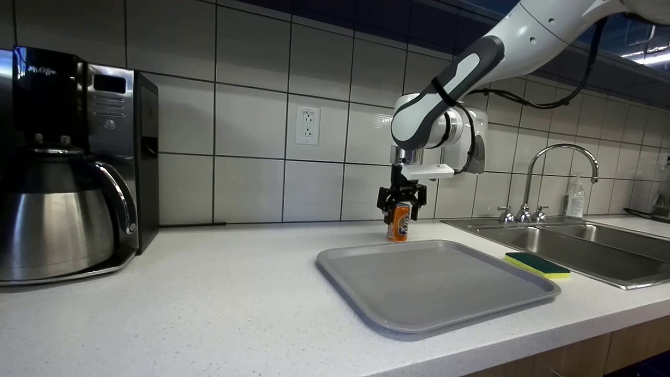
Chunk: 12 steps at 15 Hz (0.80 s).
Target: Put the can on the tray
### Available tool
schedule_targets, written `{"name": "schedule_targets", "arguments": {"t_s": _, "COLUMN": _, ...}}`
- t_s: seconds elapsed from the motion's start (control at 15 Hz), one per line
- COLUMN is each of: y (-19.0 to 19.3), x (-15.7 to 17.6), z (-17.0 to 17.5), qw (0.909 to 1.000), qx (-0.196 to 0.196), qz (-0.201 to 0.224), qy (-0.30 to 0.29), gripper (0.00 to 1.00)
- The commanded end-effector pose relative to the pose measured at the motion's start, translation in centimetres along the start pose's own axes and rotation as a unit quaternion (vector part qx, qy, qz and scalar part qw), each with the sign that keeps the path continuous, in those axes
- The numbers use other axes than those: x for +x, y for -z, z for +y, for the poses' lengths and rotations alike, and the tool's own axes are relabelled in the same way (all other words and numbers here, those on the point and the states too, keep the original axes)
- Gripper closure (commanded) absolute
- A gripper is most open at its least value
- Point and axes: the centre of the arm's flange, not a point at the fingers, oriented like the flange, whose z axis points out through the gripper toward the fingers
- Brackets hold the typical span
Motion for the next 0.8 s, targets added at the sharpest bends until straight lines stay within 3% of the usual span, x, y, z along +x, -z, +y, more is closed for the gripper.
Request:
{"name": "schedule_targets", "arguments": {"t_s": 0.0, "y": 0.01, "x": 0.03, "z": 0.0, "qw": 1.0, "qx": 0.0, "qz": 0.0, "qy": 0.0, "gripper": 0.0}}
{"name": "schedule_targets", "arguments": {"t_s": 0.73, "y": 0.43, "x": -0.05, "z": -0.07, "qw": 0.9999, "qx": 0.01, "qz": 0.004, "qy": 0.004, "gripper": 0.0}}
